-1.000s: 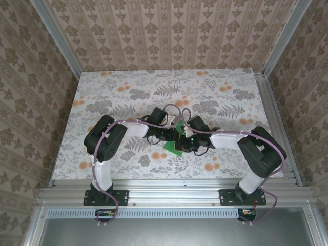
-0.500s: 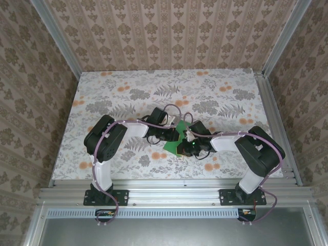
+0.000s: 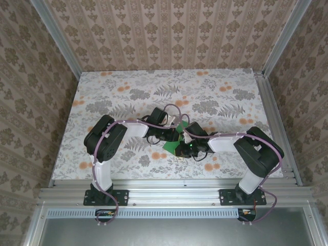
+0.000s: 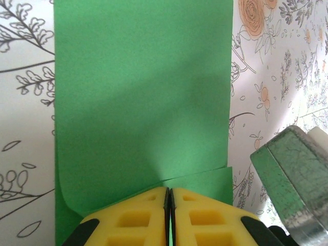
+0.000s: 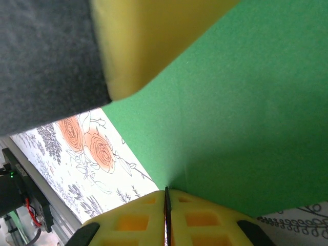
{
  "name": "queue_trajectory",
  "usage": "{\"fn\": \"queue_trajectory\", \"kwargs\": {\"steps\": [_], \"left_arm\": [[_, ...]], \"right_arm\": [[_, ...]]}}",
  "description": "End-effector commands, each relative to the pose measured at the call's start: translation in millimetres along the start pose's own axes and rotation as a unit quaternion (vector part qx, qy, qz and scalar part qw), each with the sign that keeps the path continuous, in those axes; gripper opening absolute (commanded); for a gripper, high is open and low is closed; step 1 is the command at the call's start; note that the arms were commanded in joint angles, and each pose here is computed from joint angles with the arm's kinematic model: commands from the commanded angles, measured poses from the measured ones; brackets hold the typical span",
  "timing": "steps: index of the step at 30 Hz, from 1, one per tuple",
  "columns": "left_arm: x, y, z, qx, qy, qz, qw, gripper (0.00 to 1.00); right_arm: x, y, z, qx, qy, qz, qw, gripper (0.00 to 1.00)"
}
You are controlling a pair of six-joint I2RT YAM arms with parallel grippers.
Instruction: Fold a paper plane with a square sheet of paper (pick it up from the middle)
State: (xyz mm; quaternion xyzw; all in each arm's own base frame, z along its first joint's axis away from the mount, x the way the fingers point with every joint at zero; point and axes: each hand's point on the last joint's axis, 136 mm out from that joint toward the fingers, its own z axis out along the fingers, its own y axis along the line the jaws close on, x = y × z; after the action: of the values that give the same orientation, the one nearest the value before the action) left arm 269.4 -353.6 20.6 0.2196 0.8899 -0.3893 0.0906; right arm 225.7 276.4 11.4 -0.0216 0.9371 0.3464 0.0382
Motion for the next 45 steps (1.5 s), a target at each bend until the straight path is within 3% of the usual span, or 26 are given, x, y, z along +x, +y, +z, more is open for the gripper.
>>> {"fn": "queue_trajectory", "kwargs": {"steps": [1, 11, 16, 21, 24, 27, 33, 45], "left_arm": [[64, 69, 7, -0.110, 0.085, -0.059, 0.989, 0.13], [70, 75, 6, -0.118, 0.091, -0.060, 0.987, 0.12], [70, 75, 6, -0.117, 0.092, -0.058, 0.987, 0.12], [69, 72, 4, -0.112, 0.089, -0.058, 0.988, 0.13], [67, 69, 5, -0.106, 0.086, -0.059, 0.989, 0.12], [63, 67, 4, -0.103, 0.082, -0.061, 0.989, 0.13], [61, 65, 4, -0.098, 0.078, -0.062, 0.990, 0.13], [59, 64, 2, -0.100, 0.078, -0.061, 0.990, 0.13]], "right_arm": [[42, -33, 5, 0.072, 0.064, 0.015, 0.995, 0.13], [58, -28, -1, 0.080, 0.069, 0.006, 0.994, 0.13], [62, -18, -3, 0.049, 0.066, 0.013, 0.996, 0.13], [23, 29, -30, -0.039, 0.001, 0.009, 0.999, 0.13], [-13, 38, -52, -0.066, -0.054, 0.021, 0.996, 0.12], [-34, 30, -57, -0.064, -0.079, 0.041, 0.994, 0.12], [-49, 21, -40, -0.052, -0.070, 0.040, 0.995, 0.12], [-31, -30, -10, 0.033, -0.026, 0.037, 0.998, 0.11]]}}
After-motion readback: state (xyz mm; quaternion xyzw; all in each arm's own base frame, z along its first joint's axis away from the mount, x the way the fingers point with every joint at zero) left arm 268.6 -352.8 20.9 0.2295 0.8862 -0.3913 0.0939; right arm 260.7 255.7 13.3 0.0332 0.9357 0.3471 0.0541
